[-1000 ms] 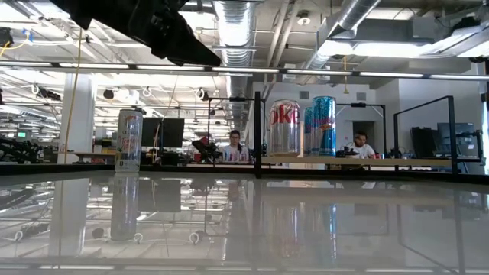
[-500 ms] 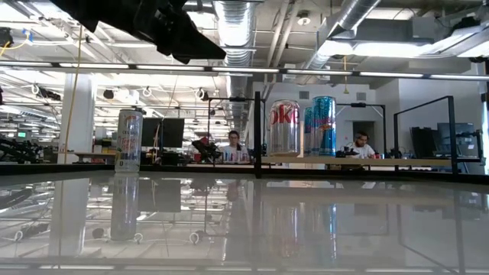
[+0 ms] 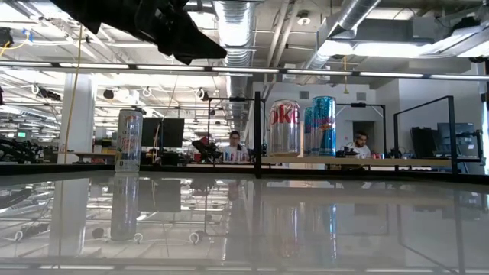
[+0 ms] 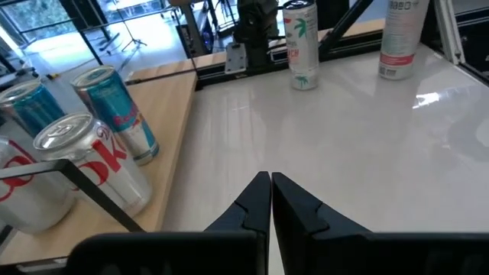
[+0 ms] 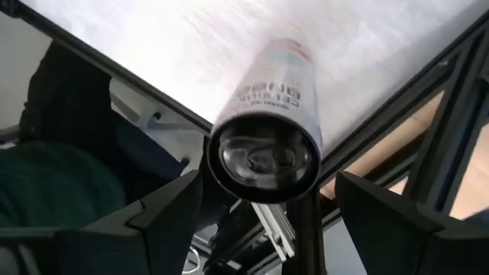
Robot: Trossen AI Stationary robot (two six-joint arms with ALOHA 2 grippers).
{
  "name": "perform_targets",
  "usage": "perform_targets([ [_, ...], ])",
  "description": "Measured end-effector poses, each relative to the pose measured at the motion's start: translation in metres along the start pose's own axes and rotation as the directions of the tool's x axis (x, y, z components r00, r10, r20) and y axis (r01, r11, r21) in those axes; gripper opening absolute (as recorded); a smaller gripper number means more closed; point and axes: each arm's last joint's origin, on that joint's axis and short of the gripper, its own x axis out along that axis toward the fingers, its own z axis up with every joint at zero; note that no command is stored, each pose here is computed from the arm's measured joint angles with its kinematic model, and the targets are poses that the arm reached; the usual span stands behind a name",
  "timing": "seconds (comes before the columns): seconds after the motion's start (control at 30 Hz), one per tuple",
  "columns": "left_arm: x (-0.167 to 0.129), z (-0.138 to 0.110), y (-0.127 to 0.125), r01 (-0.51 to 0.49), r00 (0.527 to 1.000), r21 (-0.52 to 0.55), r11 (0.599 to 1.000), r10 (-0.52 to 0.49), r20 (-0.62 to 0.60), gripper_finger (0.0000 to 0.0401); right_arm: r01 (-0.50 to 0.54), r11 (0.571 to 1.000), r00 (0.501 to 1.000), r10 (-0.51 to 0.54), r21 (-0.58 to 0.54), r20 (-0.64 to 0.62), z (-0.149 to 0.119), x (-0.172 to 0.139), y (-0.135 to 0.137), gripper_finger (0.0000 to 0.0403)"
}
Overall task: Place canned beverage on shelf
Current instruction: Put the bottom white-pink soda can on the shelf
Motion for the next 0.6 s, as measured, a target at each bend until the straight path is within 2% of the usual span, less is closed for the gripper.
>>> perform_targets([
  [0.23, 0.000, 0.000, 0.000, 0.000, 1.000, 0.004, 1.000, 0.000, 0.000, 0.0000, -0.001, 1.000, 1.000, 0.001, -0.002, 0.016, 0.000, 0.002, -0.001, 0.0324],
  [0.6, 0.000, 0.001, 0.000, -0.001, 1.000, 0.026, 1.000, 0.000, 0.006, 0.0000, 0.019, 1.000, 1.000, -0.019, -0.007, 0.021, -0.003, 0.021, 0.008, 0.0324],
])
